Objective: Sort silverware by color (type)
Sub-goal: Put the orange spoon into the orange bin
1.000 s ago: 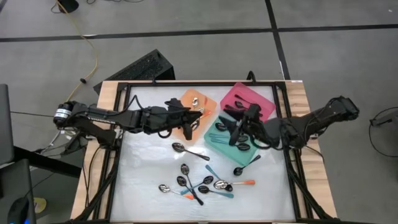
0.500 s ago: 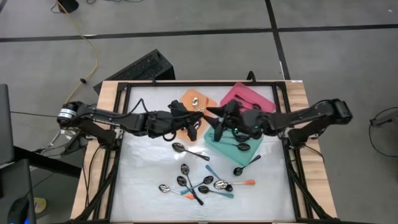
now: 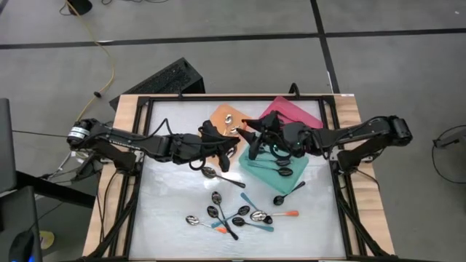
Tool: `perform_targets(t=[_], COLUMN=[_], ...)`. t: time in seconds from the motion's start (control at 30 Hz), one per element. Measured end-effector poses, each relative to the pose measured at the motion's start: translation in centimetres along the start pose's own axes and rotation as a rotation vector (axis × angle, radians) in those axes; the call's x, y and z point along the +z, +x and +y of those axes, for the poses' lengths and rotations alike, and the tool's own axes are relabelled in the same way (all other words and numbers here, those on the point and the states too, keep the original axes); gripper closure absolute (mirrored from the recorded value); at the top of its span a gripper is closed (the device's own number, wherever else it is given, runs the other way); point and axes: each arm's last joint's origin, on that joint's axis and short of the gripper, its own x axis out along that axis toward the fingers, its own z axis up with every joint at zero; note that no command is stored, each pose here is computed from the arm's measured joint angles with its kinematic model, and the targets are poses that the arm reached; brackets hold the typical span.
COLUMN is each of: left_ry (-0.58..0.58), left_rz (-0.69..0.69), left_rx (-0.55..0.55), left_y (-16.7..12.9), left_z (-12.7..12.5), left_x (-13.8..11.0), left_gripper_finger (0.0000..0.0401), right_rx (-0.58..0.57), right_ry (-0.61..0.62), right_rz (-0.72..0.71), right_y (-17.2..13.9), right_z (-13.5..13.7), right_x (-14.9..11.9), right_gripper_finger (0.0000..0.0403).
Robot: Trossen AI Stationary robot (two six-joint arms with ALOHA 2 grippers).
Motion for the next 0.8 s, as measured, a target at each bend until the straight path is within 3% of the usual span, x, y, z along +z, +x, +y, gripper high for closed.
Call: perform_targets(t=[0.1, 0.2, 0.43, 0.8], left_ry=[0.016, 0.018, 0.038, 0.107], left_rz=[0.002, 0.000, 0.002, 0.030], left_rx=[0.002, 0.003, 0.058, 0.061], left_y=[0.0, 0.0, 0.1, -0.2], left_z=[0.0, 0.1, 0.3, 0.5], left_x=[0.0, 0.0, -0.1, -0.2], left_gripper_finger=[0.0401, 0.0401, 0.0400, 0.0401], right_rx=[0.012, 0.048, 0.045, 0.006], right_ry=[-0.009, 0.000, 0.010, 0.024], right_rz=[0.018, 0.035, 0.076, 0.090], right_y=[0.1, 0.7, 1.4, 1.9], right_z=[0.0, 0.0, 0.0, -0.9], right_x=[-0.2, -0.7, -1.7, -1.7], right_gripper_finger=[0.0200, 0.0232, 0.0387, 0.0398])
